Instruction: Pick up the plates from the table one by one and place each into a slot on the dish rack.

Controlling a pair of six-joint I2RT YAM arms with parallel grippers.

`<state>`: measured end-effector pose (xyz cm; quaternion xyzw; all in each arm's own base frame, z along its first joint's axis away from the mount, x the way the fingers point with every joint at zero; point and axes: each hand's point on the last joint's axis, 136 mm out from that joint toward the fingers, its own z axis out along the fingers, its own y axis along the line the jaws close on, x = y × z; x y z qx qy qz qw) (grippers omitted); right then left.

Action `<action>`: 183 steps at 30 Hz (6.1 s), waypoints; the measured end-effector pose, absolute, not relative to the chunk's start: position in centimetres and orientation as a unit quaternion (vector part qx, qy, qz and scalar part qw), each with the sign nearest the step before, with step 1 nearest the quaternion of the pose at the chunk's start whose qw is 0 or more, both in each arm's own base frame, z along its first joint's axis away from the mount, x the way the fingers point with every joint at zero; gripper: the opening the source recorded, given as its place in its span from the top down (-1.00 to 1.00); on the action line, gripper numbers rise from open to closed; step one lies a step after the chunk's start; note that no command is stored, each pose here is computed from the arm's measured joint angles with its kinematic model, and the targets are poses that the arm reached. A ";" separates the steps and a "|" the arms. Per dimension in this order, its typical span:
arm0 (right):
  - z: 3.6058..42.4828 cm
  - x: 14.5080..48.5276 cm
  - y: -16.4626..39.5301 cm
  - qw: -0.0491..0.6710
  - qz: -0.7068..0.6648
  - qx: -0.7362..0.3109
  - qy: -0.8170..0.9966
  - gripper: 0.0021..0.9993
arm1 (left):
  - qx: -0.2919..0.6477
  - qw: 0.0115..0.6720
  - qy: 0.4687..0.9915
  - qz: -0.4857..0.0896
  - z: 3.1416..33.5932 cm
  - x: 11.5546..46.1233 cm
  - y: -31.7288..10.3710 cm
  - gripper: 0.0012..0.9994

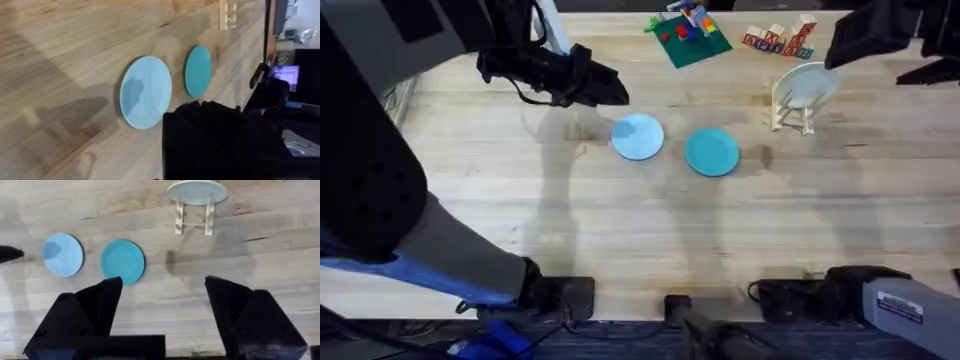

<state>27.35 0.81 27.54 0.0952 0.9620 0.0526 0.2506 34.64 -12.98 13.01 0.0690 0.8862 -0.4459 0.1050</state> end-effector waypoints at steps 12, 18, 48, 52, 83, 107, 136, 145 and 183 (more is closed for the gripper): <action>27.5 27.4 0.8 0.251 0.053 0.095 0.962 -0.99 | 0.075 0.106 0.897 -0.423 12.3 34.6 -12.3 0.92; 27.5 27.4 0.8 0.251 0.053 0.095 0.962 -0.99 | 0.081 0.107 0.896 -0.423 12.3 34.4 -12.3 0.92; 27.5 27.4 0.8 0.251 0.053 0.095 0.962 -0.99 | 0.075 0.104 0.903 -0.411 11.9 34.2 -10.9 0.92; 27.5 27.4 0.8 0.251 0.053 0.095 0.962 -0.99 | 0.079 0.112 0.902 -0.409 11.7 34.4 -10.9 0.92; 27.5 27.4 0.8 0.250 0.057 0.112 0.960 -0.99 | 0.018 -0.008 0.882 -0.472 2.9 32.9 -11.9 0.92; 22.7 32.8 11.1 0.120 0.279 0.082 0.949 -0.99 | 0.019 -0.006 0.881 -0.473 2.9 33.0 -12.0 0.92; 11.4 34.7 24.5 0.030 0.288 -0.077 0.954 -0.99 | 0.020 -0.002 0.880 -0.474 2.9 33.2 -12.0 0.92; 8.8 34.7 24.9 0.004 0.279 -0.075 0.957 -0.99 | 0.020 -0.002 0.880 -0.474 2.9 33.2 -12.0 0.92; 7.1 35.5 26.5 0.008 0.281 -0.060 0.958 0.41 | 0.020 -0.002 0.880 -0.474 2.9 33.2 -12.0 0.92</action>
